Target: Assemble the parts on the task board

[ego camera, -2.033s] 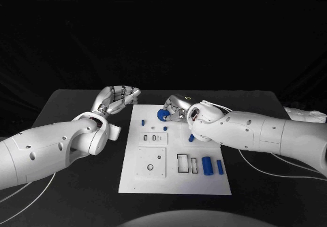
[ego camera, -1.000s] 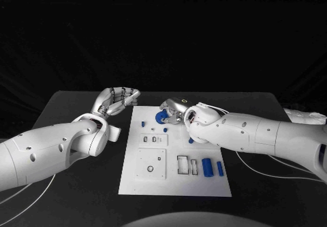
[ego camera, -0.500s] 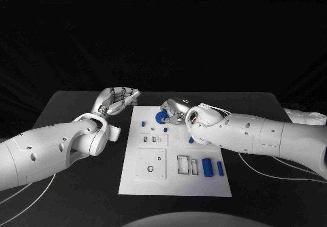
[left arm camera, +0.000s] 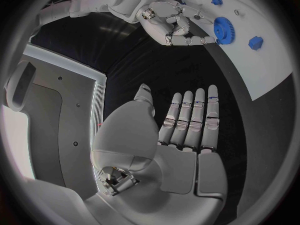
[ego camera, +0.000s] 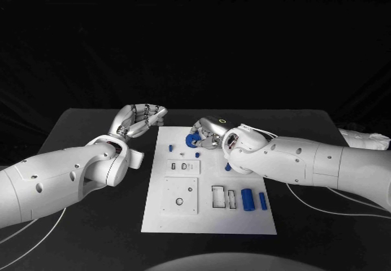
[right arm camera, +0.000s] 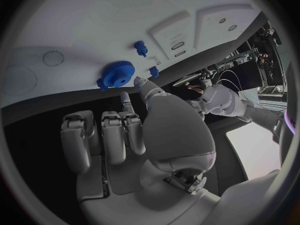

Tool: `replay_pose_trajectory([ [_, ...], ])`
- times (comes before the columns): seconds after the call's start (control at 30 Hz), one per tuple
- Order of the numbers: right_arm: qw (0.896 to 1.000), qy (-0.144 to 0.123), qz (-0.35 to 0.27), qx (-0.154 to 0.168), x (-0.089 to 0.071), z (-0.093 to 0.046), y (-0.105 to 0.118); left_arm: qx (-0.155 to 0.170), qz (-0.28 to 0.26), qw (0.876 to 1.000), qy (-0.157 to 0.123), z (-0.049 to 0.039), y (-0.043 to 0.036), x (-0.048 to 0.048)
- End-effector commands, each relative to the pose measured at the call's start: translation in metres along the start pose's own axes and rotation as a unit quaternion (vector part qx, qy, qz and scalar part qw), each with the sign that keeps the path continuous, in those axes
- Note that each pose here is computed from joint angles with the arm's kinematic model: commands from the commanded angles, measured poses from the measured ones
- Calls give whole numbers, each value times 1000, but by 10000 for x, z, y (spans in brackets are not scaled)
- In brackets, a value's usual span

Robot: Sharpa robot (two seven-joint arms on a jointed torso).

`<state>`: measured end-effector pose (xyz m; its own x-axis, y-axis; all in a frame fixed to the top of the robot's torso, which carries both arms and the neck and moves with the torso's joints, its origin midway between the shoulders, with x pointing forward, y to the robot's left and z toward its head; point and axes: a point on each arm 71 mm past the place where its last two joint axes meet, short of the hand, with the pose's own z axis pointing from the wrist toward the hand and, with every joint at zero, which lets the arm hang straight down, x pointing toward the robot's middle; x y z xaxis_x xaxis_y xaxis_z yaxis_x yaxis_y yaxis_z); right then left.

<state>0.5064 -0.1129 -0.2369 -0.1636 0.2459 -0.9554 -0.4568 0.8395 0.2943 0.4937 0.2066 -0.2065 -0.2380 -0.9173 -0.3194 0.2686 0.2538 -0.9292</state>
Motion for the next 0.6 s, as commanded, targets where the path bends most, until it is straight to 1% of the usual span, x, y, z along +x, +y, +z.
replay_pose_trajectory([
  [0.03, 1000, 3, -8, -7, 13, -3, 15, 6, 0, 1000, 2, 7, -19, 12],
  [0.23, 1000, 14, -13, 1, 32, 3, -3, 6, 1, 1000, 2, 5, -18, 7],
  [0.4, 999, 28, -21, 12, 58, 14, -16, 6, 1, 1000, 2, 3, -17, 4],
  [0.6, 999, 36, -25, 16, 74, 19, -14, 5, 1, 1000, 1, 1, -16, -1],
])
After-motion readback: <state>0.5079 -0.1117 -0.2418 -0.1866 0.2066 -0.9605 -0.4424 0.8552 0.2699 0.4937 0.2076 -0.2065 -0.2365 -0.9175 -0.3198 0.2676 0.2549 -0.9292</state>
